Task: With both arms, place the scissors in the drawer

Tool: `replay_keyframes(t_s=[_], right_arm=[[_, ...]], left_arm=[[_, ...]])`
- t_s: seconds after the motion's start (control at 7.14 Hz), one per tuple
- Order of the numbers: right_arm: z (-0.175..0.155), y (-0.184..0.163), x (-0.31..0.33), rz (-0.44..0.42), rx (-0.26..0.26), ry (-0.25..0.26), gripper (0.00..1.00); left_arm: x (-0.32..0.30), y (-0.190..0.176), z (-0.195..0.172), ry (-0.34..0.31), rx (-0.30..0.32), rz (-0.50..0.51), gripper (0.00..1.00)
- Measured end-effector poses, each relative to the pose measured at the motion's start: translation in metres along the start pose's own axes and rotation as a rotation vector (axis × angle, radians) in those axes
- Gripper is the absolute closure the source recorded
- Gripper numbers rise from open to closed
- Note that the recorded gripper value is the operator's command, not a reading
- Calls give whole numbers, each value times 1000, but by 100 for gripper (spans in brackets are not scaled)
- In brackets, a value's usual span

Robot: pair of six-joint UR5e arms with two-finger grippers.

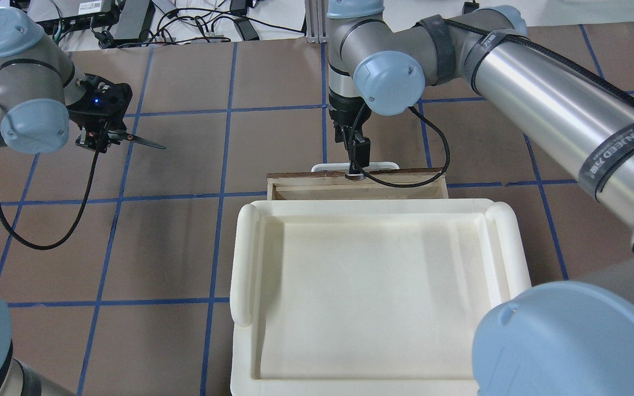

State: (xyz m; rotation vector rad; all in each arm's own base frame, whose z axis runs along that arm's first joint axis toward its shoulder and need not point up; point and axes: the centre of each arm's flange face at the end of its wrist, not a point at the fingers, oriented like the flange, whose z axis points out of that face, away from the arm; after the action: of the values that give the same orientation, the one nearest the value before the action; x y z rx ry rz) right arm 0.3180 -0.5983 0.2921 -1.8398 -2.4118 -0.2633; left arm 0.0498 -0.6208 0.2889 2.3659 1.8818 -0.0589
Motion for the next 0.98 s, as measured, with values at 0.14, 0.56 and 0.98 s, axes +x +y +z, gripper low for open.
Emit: replay_keyframes(t_s=[0.14, 0.56, 0.98], right_arm=[[0, -1, -6, -2, -1, -7, 0], [-1, -2, -19, -11, -3, -26, 0], [0, -3, -34, -13, -10, -44, 0]], left_arm=[[2, -6, -5, 15, 10, -16, 100], [3, -37, -37, 12, 11, -37, 100], [6, -51, -54, 10, 14, -49, 100]])
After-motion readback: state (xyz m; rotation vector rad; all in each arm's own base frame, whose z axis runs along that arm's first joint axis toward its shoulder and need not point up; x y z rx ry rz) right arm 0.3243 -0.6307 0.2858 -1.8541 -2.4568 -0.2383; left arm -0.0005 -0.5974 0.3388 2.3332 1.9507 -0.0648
